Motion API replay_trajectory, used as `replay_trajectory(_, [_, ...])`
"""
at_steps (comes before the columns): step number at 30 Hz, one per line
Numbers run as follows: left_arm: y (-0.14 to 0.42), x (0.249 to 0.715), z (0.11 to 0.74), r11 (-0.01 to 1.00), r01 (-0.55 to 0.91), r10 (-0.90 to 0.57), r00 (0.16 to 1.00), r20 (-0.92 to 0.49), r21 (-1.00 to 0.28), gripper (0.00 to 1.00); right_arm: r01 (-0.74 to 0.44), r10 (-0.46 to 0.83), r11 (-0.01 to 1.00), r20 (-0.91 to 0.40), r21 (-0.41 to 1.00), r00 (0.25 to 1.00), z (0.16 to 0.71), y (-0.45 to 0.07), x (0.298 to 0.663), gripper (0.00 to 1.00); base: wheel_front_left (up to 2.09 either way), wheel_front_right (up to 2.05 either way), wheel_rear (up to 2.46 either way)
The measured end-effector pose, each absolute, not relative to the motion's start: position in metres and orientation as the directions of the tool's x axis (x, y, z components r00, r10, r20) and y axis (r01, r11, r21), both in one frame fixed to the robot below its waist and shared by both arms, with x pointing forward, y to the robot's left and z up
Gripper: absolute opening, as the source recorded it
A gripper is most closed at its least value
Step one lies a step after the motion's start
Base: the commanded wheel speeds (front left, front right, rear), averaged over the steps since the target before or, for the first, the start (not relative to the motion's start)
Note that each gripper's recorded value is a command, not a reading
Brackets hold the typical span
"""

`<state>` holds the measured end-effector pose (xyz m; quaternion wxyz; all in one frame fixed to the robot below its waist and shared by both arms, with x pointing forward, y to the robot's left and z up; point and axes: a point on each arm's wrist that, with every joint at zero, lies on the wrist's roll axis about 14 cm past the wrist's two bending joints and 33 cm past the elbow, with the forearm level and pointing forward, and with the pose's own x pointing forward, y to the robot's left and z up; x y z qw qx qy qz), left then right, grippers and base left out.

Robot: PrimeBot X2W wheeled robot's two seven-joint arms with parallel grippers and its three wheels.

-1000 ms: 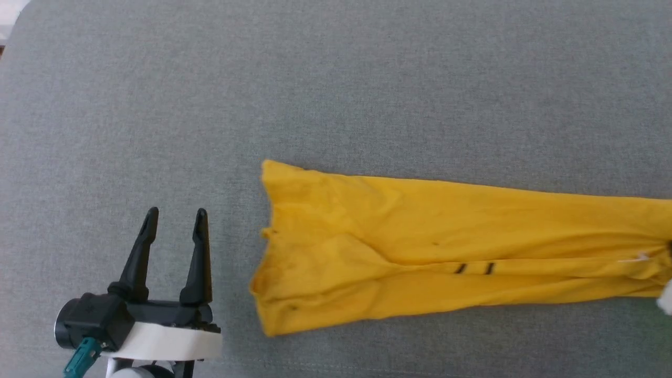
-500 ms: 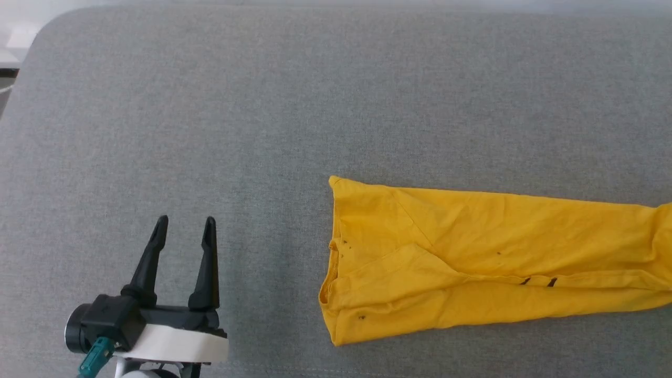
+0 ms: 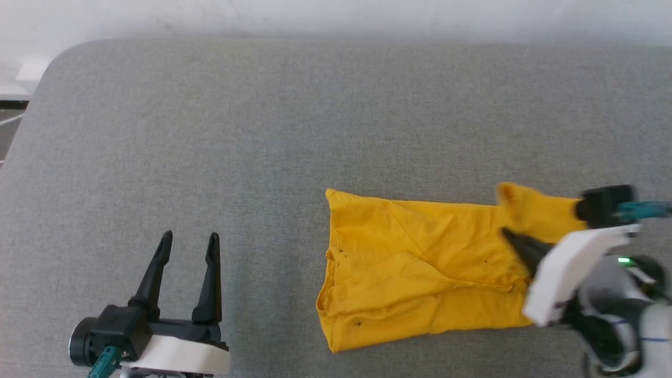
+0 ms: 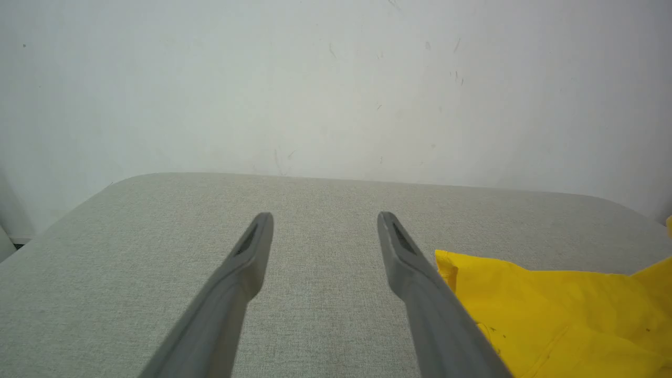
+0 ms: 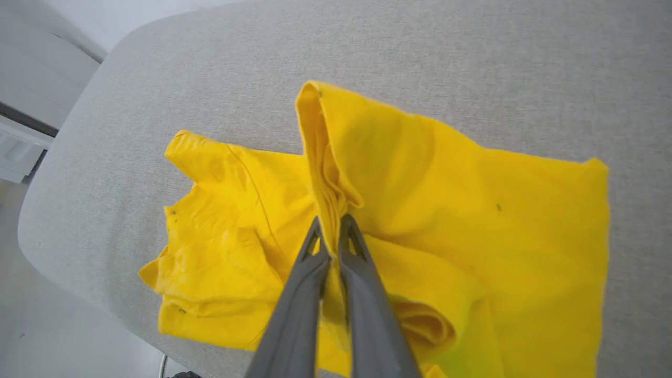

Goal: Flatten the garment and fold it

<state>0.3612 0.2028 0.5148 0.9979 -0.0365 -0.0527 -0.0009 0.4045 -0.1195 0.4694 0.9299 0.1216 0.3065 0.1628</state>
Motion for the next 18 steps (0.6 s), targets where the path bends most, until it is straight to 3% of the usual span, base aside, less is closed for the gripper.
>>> replay_trajectory(9, [0.205, 0.354, 0.514, 0.997, -0.006, 0.014, 0.995, 0.1, -0.078, 1.0, -0.485, 0.616, 0.788, -0.489, 0.379, 0.618, 0.48, -0.02, 0.387, 0.0, 0.0, 0.0, 0.0])
replay_trajectory(18, [0.207, 0.345, 0.509, 0.996, -0.019, 0.026, 0.996, 0.081, -0.089, 1.0, -0.545, 0.654, 0.751, -0.528, 0.372, 0.541, 0.453, 0.018, 0.391, 0.0, 0.0, 0.0, 0.0])
